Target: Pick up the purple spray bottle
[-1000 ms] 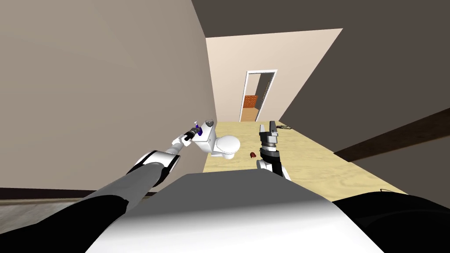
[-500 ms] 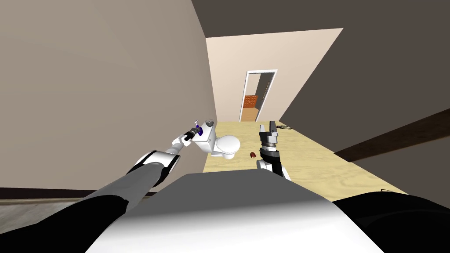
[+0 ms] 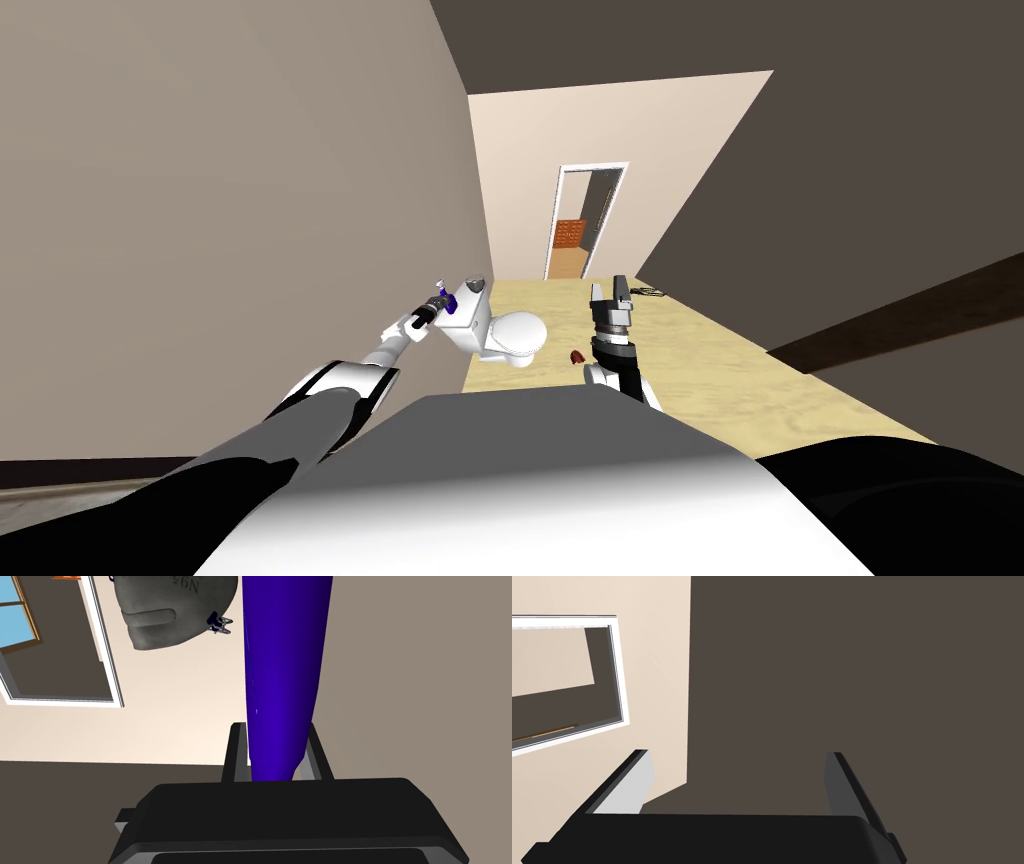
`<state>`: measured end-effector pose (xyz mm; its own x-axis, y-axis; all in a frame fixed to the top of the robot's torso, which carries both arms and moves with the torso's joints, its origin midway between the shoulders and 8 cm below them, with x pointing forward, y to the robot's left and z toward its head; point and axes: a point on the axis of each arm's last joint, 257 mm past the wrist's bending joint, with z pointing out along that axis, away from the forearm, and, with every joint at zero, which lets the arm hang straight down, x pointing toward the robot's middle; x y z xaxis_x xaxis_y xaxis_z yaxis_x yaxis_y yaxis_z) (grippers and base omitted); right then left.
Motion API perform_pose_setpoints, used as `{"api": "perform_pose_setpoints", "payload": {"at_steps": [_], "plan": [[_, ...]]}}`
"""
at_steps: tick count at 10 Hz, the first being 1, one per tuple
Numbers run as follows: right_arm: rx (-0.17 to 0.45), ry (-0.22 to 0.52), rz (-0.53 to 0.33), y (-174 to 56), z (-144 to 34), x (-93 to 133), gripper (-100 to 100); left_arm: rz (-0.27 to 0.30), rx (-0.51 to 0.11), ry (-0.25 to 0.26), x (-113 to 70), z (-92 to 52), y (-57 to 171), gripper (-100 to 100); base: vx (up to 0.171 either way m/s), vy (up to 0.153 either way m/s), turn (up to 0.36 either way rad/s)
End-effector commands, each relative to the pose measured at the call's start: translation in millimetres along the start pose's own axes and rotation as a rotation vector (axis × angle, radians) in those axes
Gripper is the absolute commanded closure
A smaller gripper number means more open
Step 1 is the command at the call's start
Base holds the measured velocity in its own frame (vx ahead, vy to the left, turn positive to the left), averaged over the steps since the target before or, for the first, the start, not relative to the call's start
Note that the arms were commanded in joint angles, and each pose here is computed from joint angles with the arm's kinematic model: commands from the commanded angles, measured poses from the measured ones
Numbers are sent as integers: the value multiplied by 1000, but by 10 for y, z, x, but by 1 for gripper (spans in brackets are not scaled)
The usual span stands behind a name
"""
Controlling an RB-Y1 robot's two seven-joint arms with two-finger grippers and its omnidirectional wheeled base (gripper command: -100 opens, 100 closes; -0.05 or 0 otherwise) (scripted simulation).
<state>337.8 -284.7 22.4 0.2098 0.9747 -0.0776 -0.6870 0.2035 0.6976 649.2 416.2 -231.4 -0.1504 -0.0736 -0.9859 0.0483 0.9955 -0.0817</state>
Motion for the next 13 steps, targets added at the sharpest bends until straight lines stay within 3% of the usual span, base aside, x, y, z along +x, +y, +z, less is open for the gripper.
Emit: {"api": "perform_pose_setpoints", "payload": {"at_steps": [1, 3, 5, 6, 8, 9, 12, 13], "plan": [[0, 0, 0, 0, 0, 0, 0, -7, -12, 10, 93, -105, 90, 100, 97, -32, 24], [0, 0, 0, 0, 0, 0, 0, -6, -6, 22, 226, -190, 84, 100, 34, -3, 1], [0, 0, 0, 0, 0, 0, 0, -2, 15, -1, 112, -159, -17, 100, -11, 4, 6], [0, 0, 0, 0, 0, 0, 0, -14, -22, -3, 118, -290, 218, 100, 69, -33, -13], [0, 0, 0, 0, 0, 0, 0, -12, -6, 9, 274, -419, 167, 100, 80, -20, 22], [0, 0, 0, 0, 0, 0, 0, -17, -31, -8, 174, -518, 338, 100, 95, -21, -10], [0, 0, 0, 0, 0, 0, 0, -13, -2, -2, 298, -668, 224, 100, 55, -9, 9], [0, 0, 0, 0, 0, 0, 0, -15, -31, -15, 207, -772, 404, 100, 82, -21, -11]]}}
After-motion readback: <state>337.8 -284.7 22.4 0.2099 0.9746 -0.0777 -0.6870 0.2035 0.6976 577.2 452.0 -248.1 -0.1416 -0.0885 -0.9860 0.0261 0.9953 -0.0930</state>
